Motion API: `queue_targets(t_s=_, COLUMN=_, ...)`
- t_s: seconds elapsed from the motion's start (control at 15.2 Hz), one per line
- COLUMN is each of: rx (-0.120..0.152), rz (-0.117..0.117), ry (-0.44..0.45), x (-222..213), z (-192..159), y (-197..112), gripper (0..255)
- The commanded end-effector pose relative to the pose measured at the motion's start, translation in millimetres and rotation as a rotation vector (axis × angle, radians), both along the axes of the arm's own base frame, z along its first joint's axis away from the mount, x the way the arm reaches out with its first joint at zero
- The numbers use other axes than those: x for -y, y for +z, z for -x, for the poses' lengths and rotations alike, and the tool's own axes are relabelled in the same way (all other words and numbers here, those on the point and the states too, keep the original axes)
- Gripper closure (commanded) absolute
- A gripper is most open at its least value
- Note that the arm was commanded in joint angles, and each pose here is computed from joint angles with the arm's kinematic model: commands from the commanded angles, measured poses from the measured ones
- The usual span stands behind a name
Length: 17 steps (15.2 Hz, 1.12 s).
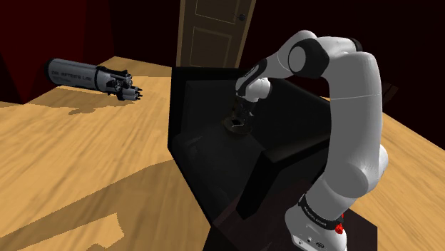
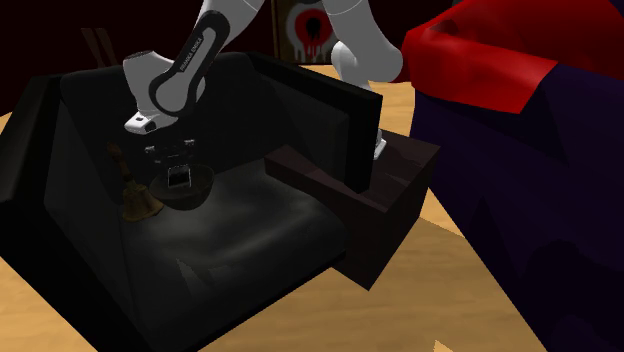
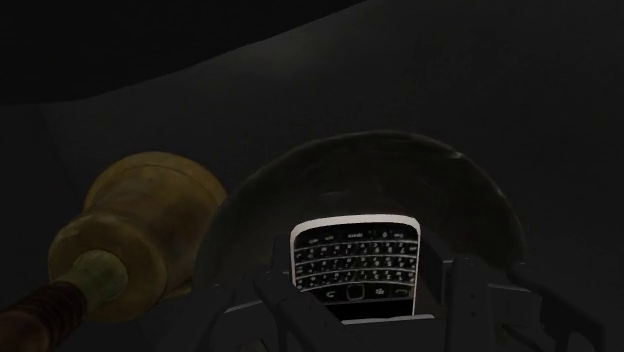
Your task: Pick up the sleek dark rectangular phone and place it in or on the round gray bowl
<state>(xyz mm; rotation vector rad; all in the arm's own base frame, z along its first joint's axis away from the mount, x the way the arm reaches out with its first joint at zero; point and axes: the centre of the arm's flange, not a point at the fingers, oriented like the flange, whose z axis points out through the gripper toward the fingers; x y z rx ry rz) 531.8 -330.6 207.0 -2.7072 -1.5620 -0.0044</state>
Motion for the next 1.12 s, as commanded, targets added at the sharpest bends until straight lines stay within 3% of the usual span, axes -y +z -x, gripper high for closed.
queue_targets(t_s=0.0, rx=0.0, rz=0.0, ry=0.0, x=0.1, z=-0.2, y=-0.7, gripper=255)
queue_targets(t_s=0.26, rx=0.0, rz=0.0, ry=0.0, x=0.1, z=-0.2, y=-0.7, gripper=255)
queue_targets(t_s=0.33, rx=0.0, rz=0.0, ry=0.0, x=0.1, z=-0.2, y=-0.7, gripper=0)
queue_targets(t_s=0.66, rx=0.0, rz=0.0, ry=0.0, x=0.1, z=-0.2, y=-0.6, gripper=0)
queue_targets(t_s=0.92, rx=0.0, rz=0.0, ry=0.0, x=0.9, z=-0.4, y=49.3, gripper=0)
queue_targets(t_s=1.06, rx=0.0, rz=0.0, ry=0.0, x=0.9, z=-0.4, y=49.3, gripper=0)
